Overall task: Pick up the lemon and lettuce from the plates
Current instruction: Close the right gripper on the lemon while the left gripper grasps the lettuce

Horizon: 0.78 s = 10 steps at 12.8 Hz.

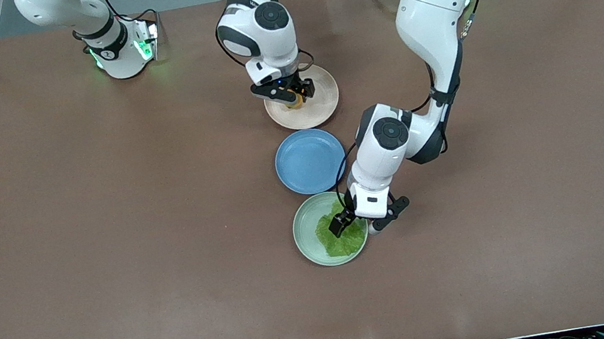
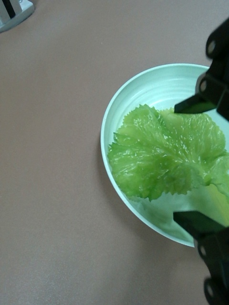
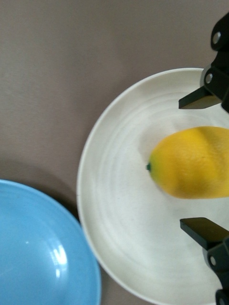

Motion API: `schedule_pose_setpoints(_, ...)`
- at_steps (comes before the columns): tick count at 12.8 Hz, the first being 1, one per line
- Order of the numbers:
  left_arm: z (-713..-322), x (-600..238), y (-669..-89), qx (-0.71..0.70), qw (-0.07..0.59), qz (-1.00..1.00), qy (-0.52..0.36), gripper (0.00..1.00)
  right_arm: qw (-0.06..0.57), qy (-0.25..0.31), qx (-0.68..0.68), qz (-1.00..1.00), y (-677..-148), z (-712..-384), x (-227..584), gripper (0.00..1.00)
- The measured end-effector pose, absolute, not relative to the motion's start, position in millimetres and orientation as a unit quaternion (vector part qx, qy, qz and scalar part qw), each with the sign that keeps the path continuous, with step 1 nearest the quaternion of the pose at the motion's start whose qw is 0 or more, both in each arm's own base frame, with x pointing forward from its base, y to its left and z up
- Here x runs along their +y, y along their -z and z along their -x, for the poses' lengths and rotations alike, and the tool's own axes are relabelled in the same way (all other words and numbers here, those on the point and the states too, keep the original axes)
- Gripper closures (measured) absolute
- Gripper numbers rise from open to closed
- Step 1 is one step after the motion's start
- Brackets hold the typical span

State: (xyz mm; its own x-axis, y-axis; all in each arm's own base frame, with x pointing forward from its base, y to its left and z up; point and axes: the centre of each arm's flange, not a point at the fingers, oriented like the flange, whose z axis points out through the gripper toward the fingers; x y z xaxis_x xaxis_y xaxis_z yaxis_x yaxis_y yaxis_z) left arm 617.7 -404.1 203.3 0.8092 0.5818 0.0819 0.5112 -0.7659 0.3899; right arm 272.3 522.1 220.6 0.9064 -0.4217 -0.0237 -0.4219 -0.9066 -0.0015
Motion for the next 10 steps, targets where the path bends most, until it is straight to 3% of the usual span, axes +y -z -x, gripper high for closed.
schedule_pose_setpoints(1,-618,-404,-203,0.292,0.177,-0.934,-0.099,0.12,0.002,-0.012,0.216,0.976,-219,-266,525,0.0)
schedule_pose_setpoints(3,-617,-404,-201,0.293,0.176,-0.935,-0.099,0.28,-0.001,-0.012,0.214,0.977,-216,-254,530,0.01)
schedule_pose_setpoints(4,-617,-404,-200,0.293,0.176,-0.935,-0.098,0.29,-0.003,-0.012,0.213,0.977,-214,-250,532,0.03)
schedule_pose_setpoints(5,-617,-404,-198,0.293,0.175,-0.935,-0.097,0.4,-0.003,-0.013,0.213,0.977,-213,-249,532,0.05)
schedule_pose_setpoints(6,-616,-403,-196,0.293,0.174,-0.935,-0.096,0.46,-0.004,-0.012,0.214,0.977,-213,-250,531,0.12)
schedule_pose_setpoints(7,-616,-403,-194,0.294,0.173,-0.935,-0.095,0.49,-0.004,-0.012,0.215,0.977,-213,-251,531,0.12)
schedule_pose_setpoints(8,-616,-403,-193,0.294,0.172,-0.935,-0.095,0.6,-0.003,-0.011,0.216,0.976,-213,-253,530,0.21)
schedule_pose_setpoints(9,-616,-403,-193,0.294,0.172,-0.935,-0.095,0.6,-0.003,-0.01,0.218,0.976,-214,-254,530,0.26)
schedule_pose_setpoints(10,-616,-403,-193,0.294,0.172,-0.935,-0.095,0.67,-0.002,-0.009,0.218,0.976,-214,-256,529,0.26)
